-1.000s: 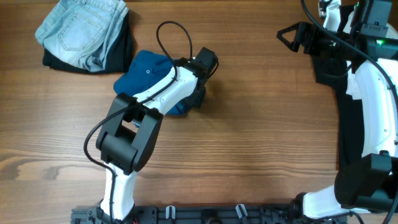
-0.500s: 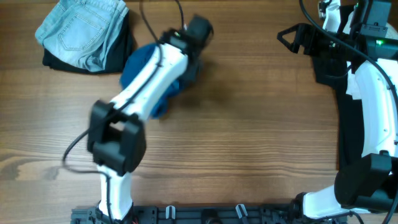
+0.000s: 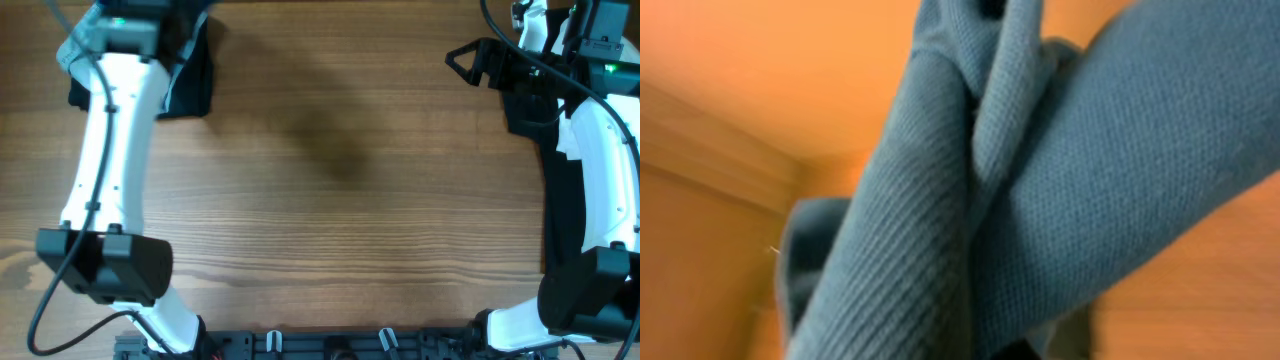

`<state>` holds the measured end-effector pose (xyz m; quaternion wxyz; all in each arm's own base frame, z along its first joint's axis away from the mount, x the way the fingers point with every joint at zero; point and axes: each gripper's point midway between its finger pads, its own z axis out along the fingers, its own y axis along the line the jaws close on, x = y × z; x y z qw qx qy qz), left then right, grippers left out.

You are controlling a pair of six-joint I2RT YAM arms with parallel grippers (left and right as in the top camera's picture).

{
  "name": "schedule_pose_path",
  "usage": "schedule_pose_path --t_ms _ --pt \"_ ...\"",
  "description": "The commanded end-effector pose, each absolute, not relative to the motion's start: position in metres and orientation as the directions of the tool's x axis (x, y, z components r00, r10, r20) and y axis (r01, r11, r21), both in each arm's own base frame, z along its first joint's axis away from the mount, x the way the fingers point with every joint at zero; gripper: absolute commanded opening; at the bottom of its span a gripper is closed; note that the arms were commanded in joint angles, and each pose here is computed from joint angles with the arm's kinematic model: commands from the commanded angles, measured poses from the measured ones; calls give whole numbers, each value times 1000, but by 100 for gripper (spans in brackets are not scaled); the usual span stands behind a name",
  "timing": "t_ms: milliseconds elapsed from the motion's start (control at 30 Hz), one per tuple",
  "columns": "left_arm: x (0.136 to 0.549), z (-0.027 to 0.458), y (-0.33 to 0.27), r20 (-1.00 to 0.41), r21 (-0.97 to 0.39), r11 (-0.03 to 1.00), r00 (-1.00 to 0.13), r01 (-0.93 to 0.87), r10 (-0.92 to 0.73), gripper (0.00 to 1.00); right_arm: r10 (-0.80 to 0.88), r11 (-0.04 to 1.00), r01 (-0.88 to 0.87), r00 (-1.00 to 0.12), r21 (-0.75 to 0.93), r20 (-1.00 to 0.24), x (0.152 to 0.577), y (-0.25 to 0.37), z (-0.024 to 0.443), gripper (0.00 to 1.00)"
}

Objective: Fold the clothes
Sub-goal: 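Carry the bundle to the jeans stack top-left and place it on top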

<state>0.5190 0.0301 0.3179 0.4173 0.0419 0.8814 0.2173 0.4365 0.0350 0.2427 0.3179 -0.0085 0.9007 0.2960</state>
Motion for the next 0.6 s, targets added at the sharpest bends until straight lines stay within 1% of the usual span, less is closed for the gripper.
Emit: schedule_pose_path --t_ms 0,67,167,300,433,500,567 --pt "532 359 96 -743 529 823 -581 -208 331 4 159 828 -204 -807 521 -568 436 36 234 93" --pt "546 366 127 -770 539 799 -539 -267 340 4 159 828 -203 -809 522 -566 436 36 233 93" --pt "565 357 174 -802 528 769 -508 -360 314 4 158 828 -200 -813 523 -561 435 36 233 93" --pt "587 318 237 -822 518 726 -498 -453 275 4 162 849 -158 -830 504 -534 431 30 225 93" --pt "600 276 258 -812 522 719 -524 -458 256 4 164 859 -139 -836 493 -523 429 27 221 93" --pt "607 259 252 -804 521 735 -538 -434 252 4 170 859 -136 -835 494 -524 430 27 222 93" --pt "614 255 237 -810 508 751 -531 -422 249 4 185 857 -123 -833 501 -522 431 26 223 93"
